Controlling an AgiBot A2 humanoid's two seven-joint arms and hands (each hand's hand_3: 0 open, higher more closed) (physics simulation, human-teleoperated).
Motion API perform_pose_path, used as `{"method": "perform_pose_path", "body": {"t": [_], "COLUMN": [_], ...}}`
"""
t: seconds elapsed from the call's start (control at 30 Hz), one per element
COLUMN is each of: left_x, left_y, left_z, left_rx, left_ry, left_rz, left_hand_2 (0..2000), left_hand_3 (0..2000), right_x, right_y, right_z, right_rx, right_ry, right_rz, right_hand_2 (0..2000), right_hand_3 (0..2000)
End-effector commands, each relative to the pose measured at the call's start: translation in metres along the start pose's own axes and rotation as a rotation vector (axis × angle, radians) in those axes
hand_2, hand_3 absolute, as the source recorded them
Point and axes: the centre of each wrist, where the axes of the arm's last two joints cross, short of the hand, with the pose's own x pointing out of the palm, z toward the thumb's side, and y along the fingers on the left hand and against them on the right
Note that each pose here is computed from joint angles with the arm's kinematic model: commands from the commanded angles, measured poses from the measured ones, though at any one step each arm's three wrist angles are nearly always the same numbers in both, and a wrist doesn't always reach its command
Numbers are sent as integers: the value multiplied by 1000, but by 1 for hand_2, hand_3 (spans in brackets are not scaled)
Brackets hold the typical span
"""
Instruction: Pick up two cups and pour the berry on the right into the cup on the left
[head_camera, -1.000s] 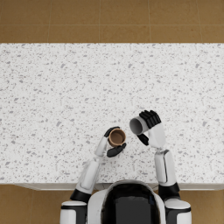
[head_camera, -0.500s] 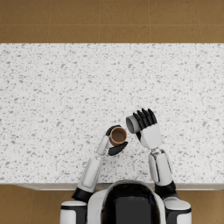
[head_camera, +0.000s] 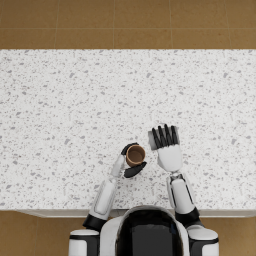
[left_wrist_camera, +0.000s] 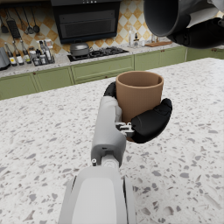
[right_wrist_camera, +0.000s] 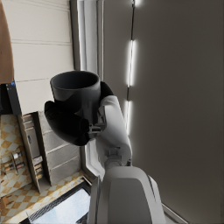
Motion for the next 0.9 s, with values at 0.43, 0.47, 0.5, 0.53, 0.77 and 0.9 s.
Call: {"method": "perform_pose_path", "body": {"t": [0.43, 0.47, 0.5, 0.53, 0.77, 0.9], "left_x": [-1, 0, 0, 0, -1, -1], "left_y": [4, 2, 2, 2, 0, 0], "left_z": [8, 3, 3, 3, 3, 4], "left_rx": [31, 10, 10, 11, 13, 13], "left_ry": [-7, -8, -8, -8, -9, -10], "left_rz": [13, 7, 8, 9, 10, 11], "left_hand_2": [2000, 2000, 2000, 2000, 2000, 2000], "left_hand_3": [1280, 1280, 1280, 1280, 1280, 1280], "right_x": [-14, -13, -13, -13, -7, -8], "right_y": [-4, -4, -4, -4, 1, 1], "right_z": [2, 2, 2, 2, 3, 3], "right_rx": [42, 45, 46, 47, 38, 38], "right_ry": [163, 164, 164, 164, 168, 168], "right_rz": [-58, -55, -54, -53, -25, -24], "right_hand_2": [2000, 2000, 2000, 2000, 2000, 2000], "right_hand_3": [1280, 1280, 1280, 1280, 1280, 1280]}}
